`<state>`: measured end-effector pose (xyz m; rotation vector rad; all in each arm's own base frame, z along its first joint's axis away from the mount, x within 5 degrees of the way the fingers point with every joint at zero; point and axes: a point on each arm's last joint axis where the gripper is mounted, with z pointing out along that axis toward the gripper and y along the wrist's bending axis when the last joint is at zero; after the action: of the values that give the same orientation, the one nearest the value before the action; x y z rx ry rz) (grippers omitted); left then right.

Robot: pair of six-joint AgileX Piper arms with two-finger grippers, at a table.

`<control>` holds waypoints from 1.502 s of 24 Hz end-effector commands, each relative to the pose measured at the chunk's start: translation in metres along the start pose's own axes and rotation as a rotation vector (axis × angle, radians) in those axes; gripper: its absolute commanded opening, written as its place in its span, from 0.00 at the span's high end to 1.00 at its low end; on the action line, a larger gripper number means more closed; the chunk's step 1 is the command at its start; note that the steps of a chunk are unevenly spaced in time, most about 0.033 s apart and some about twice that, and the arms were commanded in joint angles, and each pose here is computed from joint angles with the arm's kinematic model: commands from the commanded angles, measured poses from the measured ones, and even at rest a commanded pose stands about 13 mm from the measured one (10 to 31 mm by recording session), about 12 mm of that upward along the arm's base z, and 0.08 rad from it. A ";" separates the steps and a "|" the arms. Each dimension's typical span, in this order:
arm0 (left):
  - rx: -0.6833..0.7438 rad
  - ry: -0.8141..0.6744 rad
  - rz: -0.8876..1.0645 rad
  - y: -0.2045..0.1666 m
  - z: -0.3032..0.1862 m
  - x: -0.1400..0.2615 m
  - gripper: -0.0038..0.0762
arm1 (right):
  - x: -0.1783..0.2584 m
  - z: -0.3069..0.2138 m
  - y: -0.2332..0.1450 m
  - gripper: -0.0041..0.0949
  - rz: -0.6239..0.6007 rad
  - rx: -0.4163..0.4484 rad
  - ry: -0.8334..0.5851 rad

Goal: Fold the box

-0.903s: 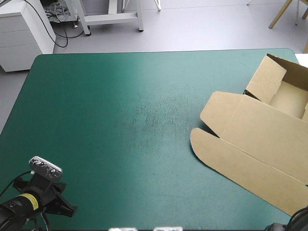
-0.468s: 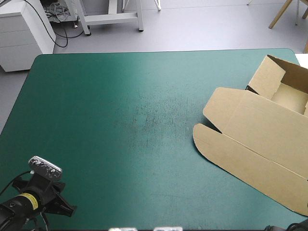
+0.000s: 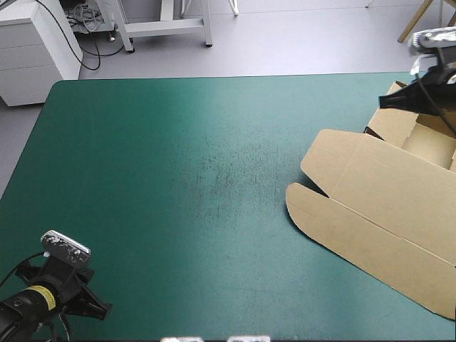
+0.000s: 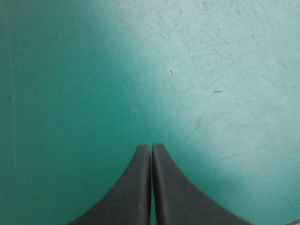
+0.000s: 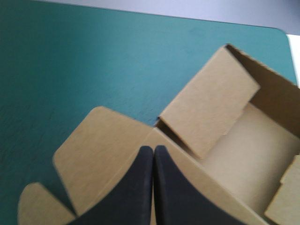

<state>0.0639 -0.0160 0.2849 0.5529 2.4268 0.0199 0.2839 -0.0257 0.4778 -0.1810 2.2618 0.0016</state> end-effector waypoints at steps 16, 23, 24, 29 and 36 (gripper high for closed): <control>0.011 -0.265 -0.022 0.002 -0.024 -0.002 0.96 | 0.190 -0.053 0.077 0.98 -0.086 -0.156 0.073; 0.050 -0.337 -0.052 -0.001 -0.030 0.017 0.96 | 0.258 -0.079 0.084 0.98 -0.086 -0.156 -0.050; 0.062 -0.334 -0.056 -0.002 -0.028 0.020 0.96 | 0.261 -0.081 0.084 0.98 -0.086 -0.153 -0.067; 0.068 -0.282 -0.054 -0.005 -0.015 0.031 0.96 | 0.277 -0.083 0.085 0.98 -0.086 -0.140 -0.137; 0.069 -0.283 -0.054 -0.005 -0.015 0.031 0.96 | 0.286 -0.072 0.085 0.98 -0.070 -0.136 -0.128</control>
<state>0.0282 -0.0048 0.2679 0.4987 2.2310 -0.1347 0.0324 0.0162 0.2895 -0.3446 2.2094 0.1209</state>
